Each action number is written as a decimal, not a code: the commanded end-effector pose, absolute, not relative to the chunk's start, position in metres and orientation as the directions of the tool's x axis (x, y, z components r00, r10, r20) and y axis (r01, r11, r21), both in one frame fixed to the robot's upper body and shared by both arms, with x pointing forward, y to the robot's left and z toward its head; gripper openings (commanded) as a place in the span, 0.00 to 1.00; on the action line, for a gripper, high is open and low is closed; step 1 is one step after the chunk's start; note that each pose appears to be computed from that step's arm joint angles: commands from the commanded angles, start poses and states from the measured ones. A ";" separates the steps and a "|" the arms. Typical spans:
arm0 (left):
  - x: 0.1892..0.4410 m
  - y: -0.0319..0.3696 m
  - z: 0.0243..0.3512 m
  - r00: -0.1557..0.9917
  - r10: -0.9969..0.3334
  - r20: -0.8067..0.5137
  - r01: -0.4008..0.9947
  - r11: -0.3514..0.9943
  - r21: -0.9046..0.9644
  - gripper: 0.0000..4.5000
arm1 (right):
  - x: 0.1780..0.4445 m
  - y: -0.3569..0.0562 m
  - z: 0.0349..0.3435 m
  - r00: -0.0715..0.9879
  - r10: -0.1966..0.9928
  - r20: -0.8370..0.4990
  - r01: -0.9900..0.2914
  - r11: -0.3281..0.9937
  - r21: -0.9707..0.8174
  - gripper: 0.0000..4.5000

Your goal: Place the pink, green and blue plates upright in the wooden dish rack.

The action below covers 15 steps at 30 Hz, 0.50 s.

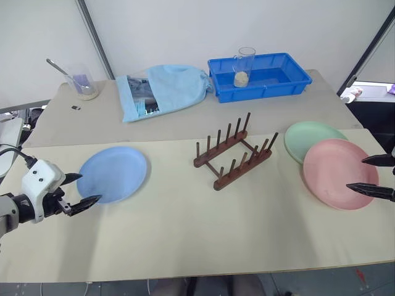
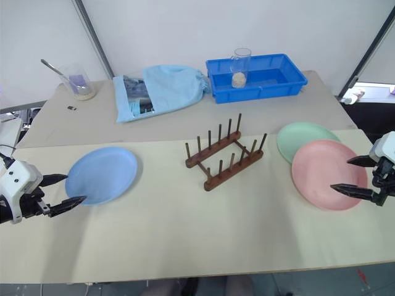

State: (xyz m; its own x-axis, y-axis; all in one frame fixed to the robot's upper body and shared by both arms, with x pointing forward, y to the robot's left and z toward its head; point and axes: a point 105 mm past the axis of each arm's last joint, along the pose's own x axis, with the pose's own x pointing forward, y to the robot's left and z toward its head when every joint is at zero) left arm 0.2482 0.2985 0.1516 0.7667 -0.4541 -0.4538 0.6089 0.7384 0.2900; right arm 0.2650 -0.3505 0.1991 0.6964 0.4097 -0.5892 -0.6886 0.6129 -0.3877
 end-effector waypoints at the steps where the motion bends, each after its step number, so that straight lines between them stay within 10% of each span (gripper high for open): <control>1: 0.248 0.260 0.162 0.713 -0.575 -0.400 0.693 0.662 0.284 0.99 | 0.269 -0.334 0.218 0.712 0.459 -0.532 -0.695 0.572 -0.436 1.00; 15: 0.276 0.089 0.111 0.566 -0.801 -0.193 0.823 0.538 0.181 0.99 | 0.232 -0.237 0.223 0.523 0.730 -0.440 -0.852 0.447 -0.271 1.00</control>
